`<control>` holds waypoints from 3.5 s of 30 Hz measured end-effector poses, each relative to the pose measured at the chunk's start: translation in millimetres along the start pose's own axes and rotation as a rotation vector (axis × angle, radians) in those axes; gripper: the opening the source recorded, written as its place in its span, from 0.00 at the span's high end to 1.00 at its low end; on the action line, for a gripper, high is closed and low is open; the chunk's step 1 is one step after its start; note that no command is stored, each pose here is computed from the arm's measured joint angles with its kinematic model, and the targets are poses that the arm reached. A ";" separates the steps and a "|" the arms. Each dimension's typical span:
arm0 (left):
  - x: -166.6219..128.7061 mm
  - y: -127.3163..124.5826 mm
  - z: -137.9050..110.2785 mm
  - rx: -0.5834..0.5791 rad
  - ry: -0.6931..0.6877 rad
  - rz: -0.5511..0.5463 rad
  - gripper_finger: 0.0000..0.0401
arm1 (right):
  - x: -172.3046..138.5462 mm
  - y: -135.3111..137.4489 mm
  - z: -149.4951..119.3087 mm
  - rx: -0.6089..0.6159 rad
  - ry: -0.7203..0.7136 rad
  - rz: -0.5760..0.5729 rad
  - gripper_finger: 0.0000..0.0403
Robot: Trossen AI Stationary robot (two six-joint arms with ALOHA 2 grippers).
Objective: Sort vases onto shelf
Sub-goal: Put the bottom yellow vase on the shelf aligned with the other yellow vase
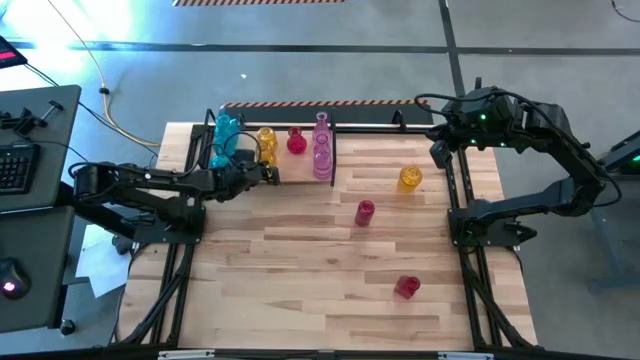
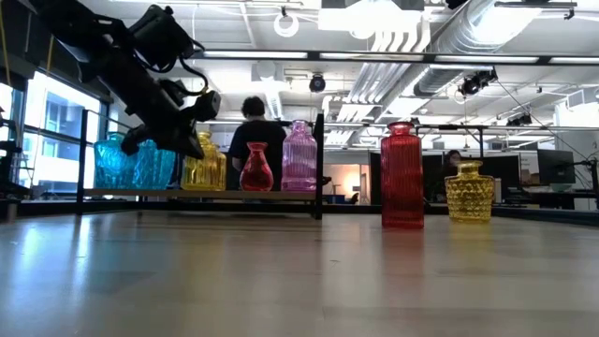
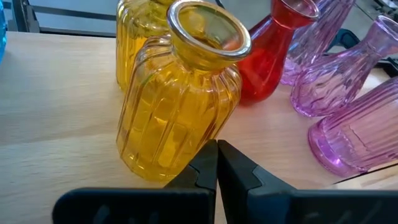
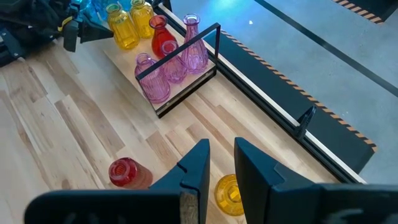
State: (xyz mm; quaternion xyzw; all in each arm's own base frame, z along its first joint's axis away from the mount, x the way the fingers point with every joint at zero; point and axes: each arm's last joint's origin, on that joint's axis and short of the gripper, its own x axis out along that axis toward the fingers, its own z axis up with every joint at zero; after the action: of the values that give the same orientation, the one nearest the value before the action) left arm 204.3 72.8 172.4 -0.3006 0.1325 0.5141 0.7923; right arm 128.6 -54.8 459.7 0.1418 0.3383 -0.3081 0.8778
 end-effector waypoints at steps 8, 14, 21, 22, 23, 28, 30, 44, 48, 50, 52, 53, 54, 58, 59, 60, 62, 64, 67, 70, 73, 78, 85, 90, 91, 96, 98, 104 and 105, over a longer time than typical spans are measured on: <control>0.8 0.3 1.2 0.016 -0.004 -0.001 1.00 | -0.1 -0.1 0.0 0.003 0.000 0.000 0.86; 0.9 0.4 1.3 0.018 -0.002 -0.001 1.00 | -0.2 -0.1 0.0 0.003 0.000 0.000 0.86; 1.4 -1.4 3.3 0.044 -0.008 -0.026 1.00 | -0.1 -0.1 0.0 0.003 0.000 0.000 0.86; 1.7 -1.8 4.1 0.049 -0.007 -0.036 1.00 | -0.1 -0.1 0.0 0.003 0.000 0.000 0.86; 2.4 -1.5 4.9 0.056 -0.004 -0.042 1.00 | -0.1 -0.1 0.0 0.003 0.000 0.000 0.86; 5.7 1.5 8.3 0.060 0.009 -0.043 1.00 | -0.1 0.1 -0.1 0.007 0.002 0.007 0.86; 6.8 2.7 9.4 0.058 0.011 -0.040 1.00 | -0.1 0.3 -0.2 0.012 0.003 0.012 0.86; 10.9 6.3 13.6 0.100 0.031 -0.054 1.00 | -0.1 0.3 -0.2 0.014 0.004 0.014 0.86; 10.9 6.4 13.6 0.113 0.033 -0.055 1.00 | -0.1 0.4 0.0 0.015 0.002 0.015 0.86; 10.9 6.2 13.5 0.118 0.036 -0.060 1.00 | -0.1 0.5 0.4 0.016 -0.002 0.016 0.86; 10.9 6.1 13.3 0.119 0.042 -0.066 1.00 | -0.1 0.6 0.7 0.016 -0.005 0.017 0.86; 10.9 6.0 13.2 0.119 0.045 -0.069 1.00 | -0.1 0.6 0.9 0.016 -0.007 0.018 0.86; 10.9 6.0 13.2 0.119 0.046 -0.070 1.00 | -0.1 0.7 1.0 0.017 -0.008 0.018 0.86; 10.9 5.9 13.2 0.119 0.047 -0.071 1.00 | -0.1 0.7 1.0 0.017 -0.008 0.018 0.86; 10.9 5.7 13.1 0.119 0.051 -0.077 1.00 | -0.1 0.6 1.0 0.017 -0.008 0.018 0.86; 10.8 5.2 13.3 0.122 0.053 -0.087 1.00 | -0.1 0.7 1.0 0.020 -0.008 0.019 0.86; 10.1 1.8 14.2 0.136 0.048 -0.129 1.00 | -0.1 0.7 1.0 0.027 -0.007 0.019 0.86; 7.8 -3.4 14.0 0.159 0.044 -0.176 1.00 | -0.1 0.9 0.9 0.028 -0.005 0.027 0.86; 3.7 -10.7 14.4 0.183 0.038 -0.203 1.00 | -0.1 1.1 0.8 0.031 -0.003 0.033 0.86; 2.4 -11.0 12.8 0.213 0.064 -0.186 1.00 | -0.1 1.1 0.8 0.032 -0.003 0.033 0.86; 2.3 -7.4 8.6 0.245 0.106 -0.157 1.00 | -0.1 1.1 0.8 0.032 -0.003 0.033 0.86; 2.3 -5.1 5.8 0.298 0.140 -0.153 1.00 | -0.1 1.1 0.8 0.032 -0.003 0.033 0.86; 1.6 -5.4 4.1 0.291 0.167 -0.169 1.00 | -0.1 1.0 0.8 0.035 -0.002 0.033 0.86; -3.0 -5.9 -1.2 0.336 0.212 -0.190 1.00 | -0.1 1.0 0.8 0.035 -0.002 0.033 0.86; -5.2 -6.5 -1.7 0.358 0.222 -0.204 1.00 | -0.1 1.0 0.8 0.035 -0.002 0.033 0.86; -19.1 -13.0 9.2 0.549 0.281 -0.192 1.00 | -0.1 1.1 0.7 0.033 -0.003 0.032 0.86; -21.9 -13.3 18.0 0.627 0.292 -0.153 1.00 | -0.2 1.0 0.8 0.032 -0.003 0.032 0.86; -19.6 -4.5 35.6 0.726 0.338 -0.056 1.00 | 0.0 1.1 0.8 0.034 -0.002 0.032 0.86; -18.8 -3.4 37.2 0.725 0.339 -0.048 1.00 | 0.0 1.1 0.8 0.036 -0.002 0.032 0.86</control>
State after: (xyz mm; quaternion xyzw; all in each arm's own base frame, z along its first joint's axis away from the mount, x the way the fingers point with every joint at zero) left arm 195.4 80.8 212.4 -0.0851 0.4270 0.3585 0.8258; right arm 129.7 -54.3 460.3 0.1628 0.3294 -0.3001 0.8803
